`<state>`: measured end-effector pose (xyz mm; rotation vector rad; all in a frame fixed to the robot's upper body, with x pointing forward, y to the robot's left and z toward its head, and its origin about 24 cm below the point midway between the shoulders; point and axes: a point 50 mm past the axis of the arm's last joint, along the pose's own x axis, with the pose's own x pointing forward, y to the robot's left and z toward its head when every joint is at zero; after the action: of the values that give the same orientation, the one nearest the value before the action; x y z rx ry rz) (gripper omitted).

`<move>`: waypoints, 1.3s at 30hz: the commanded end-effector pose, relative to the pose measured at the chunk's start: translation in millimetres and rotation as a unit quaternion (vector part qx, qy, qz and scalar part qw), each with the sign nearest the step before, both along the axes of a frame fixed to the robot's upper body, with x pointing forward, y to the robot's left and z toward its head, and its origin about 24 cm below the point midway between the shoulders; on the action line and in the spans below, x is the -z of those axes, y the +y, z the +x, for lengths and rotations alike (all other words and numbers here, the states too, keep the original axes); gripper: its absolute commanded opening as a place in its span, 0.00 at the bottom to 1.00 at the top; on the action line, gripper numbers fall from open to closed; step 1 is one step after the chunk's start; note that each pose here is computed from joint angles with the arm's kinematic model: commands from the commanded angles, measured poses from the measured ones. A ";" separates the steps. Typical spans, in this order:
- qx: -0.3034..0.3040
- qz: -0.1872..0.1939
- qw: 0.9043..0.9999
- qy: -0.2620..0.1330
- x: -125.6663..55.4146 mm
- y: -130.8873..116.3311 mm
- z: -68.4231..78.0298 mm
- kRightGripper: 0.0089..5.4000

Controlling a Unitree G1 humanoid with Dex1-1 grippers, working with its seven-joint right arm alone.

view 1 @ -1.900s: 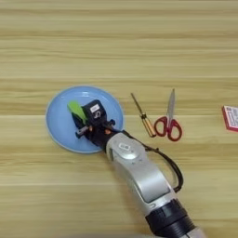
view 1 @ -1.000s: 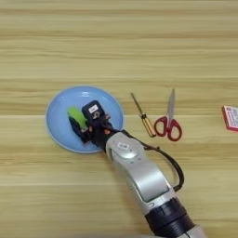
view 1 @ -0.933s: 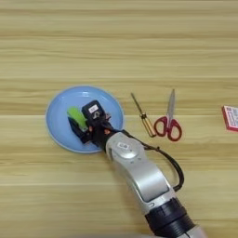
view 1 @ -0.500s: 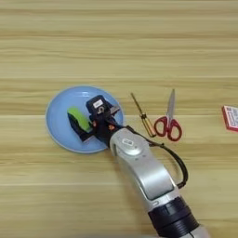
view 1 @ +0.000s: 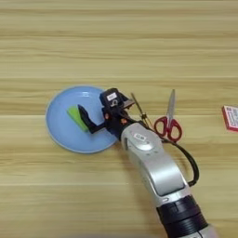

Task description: Move the objects on the table

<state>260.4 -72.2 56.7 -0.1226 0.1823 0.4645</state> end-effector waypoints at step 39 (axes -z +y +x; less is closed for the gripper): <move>0.268 -0.042 0.958 -0.094 -29.9 -162.0 33.3 0.99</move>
<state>279.2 -223.6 49.5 -0.1545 0.2005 -0.0636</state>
